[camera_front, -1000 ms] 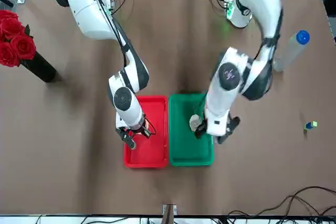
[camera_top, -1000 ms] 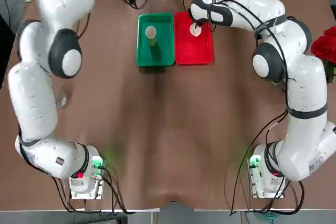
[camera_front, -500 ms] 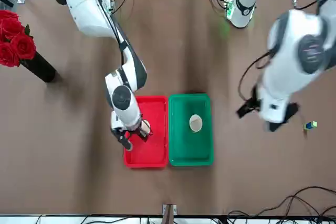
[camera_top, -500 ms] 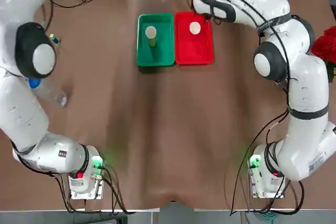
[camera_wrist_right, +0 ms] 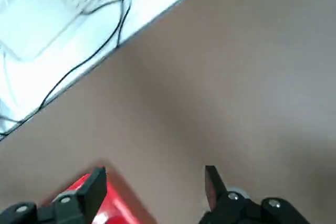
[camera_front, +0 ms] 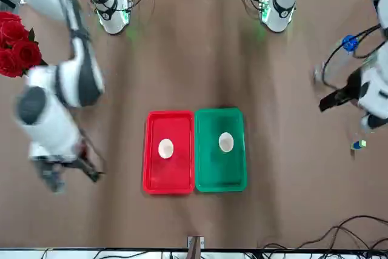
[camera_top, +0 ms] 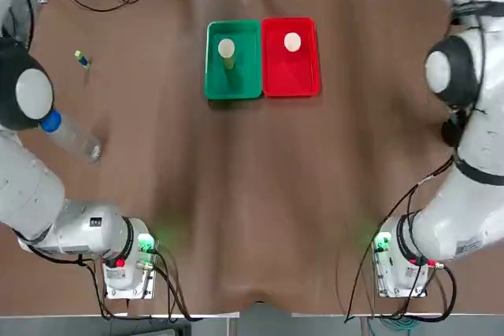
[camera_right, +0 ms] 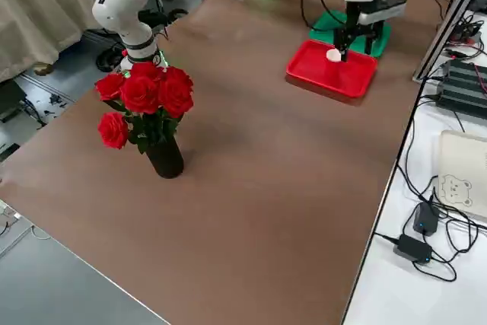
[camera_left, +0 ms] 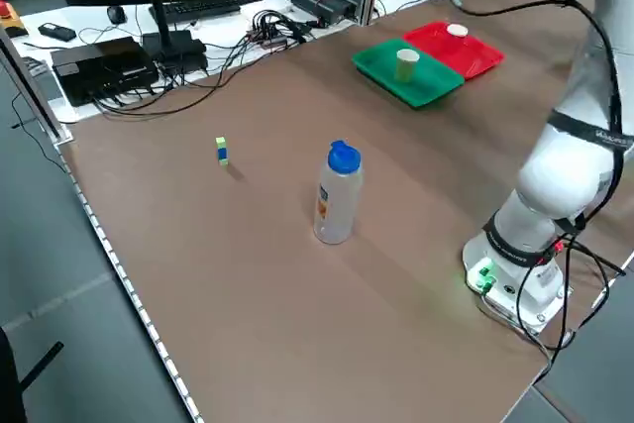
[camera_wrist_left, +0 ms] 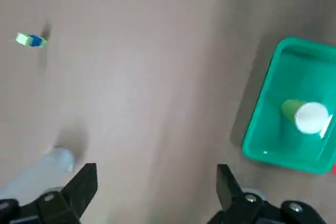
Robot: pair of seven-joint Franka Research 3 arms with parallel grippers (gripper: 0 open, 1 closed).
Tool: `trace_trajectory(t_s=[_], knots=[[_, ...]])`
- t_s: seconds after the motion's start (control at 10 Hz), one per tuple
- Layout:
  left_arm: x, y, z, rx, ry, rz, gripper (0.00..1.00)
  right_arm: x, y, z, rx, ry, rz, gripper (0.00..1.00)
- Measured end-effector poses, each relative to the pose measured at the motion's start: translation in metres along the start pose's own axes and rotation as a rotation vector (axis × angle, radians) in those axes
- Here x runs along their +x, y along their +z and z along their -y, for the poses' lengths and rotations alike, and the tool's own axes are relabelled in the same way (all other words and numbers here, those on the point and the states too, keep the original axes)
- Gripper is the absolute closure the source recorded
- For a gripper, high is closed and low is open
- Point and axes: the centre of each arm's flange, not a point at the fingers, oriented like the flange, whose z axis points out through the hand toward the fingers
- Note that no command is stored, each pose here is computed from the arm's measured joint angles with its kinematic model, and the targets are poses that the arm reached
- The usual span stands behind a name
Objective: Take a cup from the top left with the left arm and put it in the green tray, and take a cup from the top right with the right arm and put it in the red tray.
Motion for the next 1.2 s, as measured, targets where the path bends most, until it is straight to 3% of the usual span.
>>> trace_trajectory(t_s=[0.2, 0.5, 0.7, 1.2], knots=[[-0.019, -0.01, -0.008, -0.005, 0.036, -0.051, 0.0, 0.039, -0.023, -0.059, -0.029, -0.115, 0.012, 0.15], [-0.027, 0.005, -0.03, 0.006, 0.132, -0.061, 0.0, 0.075, -0.034, -0.149, -0.061, -0.381, 0.1, 0.11], [-0.024, 0.007, -0.025, 0.0, 0.131, -0.061, 0.0, 0.068, -0.051, -0.182, -0.022, -0.428, 0.133, 0.0], [-0.024, -0.009, -0.03, -0.013, 0.186, -0.096, 0.0, 0.019, -0.095, -0.181, 0.041, -0.468, 0.139, 0.0]])
